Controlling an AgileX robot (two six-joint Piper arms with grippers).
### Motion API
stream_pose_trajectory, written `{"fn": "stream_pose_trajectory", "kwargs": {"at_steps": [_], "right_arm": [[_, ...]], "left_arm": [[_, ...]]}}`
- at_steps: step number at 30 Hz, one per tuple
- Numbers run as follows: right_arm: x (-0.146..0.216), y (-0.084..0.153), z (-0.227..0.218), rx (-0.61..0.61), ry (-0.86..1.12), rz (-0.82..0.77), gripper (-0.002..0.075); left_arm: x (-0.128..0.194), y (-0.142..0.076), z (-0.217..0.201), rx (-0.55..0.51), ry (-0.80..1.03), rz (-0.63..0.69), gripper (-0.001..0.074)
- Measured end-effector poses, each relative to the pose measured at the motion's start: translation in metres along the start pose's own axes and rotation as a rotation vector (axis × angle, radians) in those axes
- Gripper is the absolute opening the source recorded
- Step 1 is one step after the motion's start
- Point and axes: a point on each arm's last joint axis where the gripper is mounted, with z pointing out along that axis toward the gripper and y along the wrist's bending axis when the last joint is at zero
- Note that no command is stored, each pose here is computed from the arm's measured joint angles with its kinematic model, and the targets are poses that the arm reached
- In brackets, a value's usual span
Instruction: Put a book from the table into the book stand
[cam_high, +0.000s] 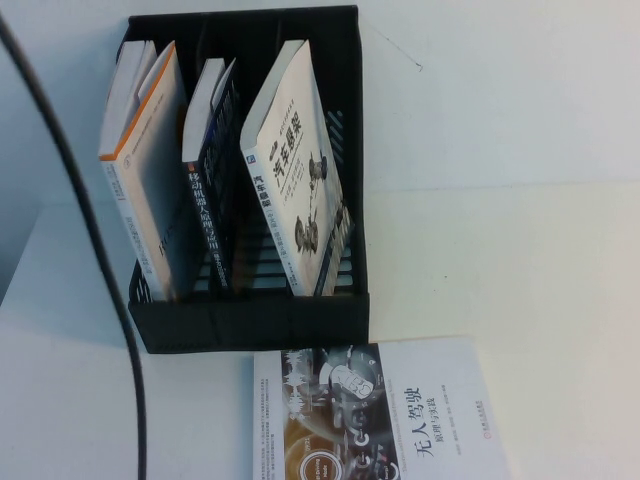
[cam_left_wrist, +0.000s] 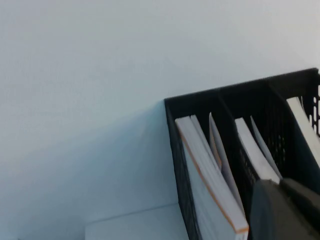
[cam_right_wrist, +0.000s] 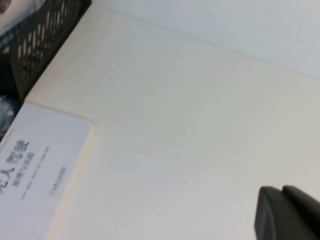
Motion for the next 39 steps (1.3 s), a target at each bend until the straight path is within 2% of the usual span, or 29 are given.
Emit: {"fn": "stream_pose_trajectory", "kwargs": {"at_steps": [6,9,14,17,25,39], "right_arm": [[0.013,-0.012,-0.036,0.056,-0.171,0.076,-0.0001],[0.031,-0.013,-0.043,0.057,-0.231,0.100,-0.0001],[0.072,-0.008,-0.030,0.050,-0.217,0.149,-0.0001],[0.092,-0.004,-0.018,0.047,-0.190,0.169,-0.0001],[0.098,-0.001,-0.013,0.022,-0.229,0.215,-0.0001],[0.097,-0.001,-0.013,0.020,-0.233,0.217,-0.0001]], "left_arm": [[0.061,0.002,-0.031,-0.018,-0.061,-0.066,-0.0001],[0.097,0.000,-0.030,-0.005,-0.070,-0.081,-0.0001],[0.143,-0.003,-0.028,0.008,-0.065,-0.077,-0.0001],[0.160,-0.004,-0.025,0.010,-0.035,-0.083,-0.0001],[0.174,-0.004,-0.022,0.008,0.014,-0.085,-0.0001],[0.175,-0.004,-0.022,0.007,0.022,-0.085,-0.0001]]}}
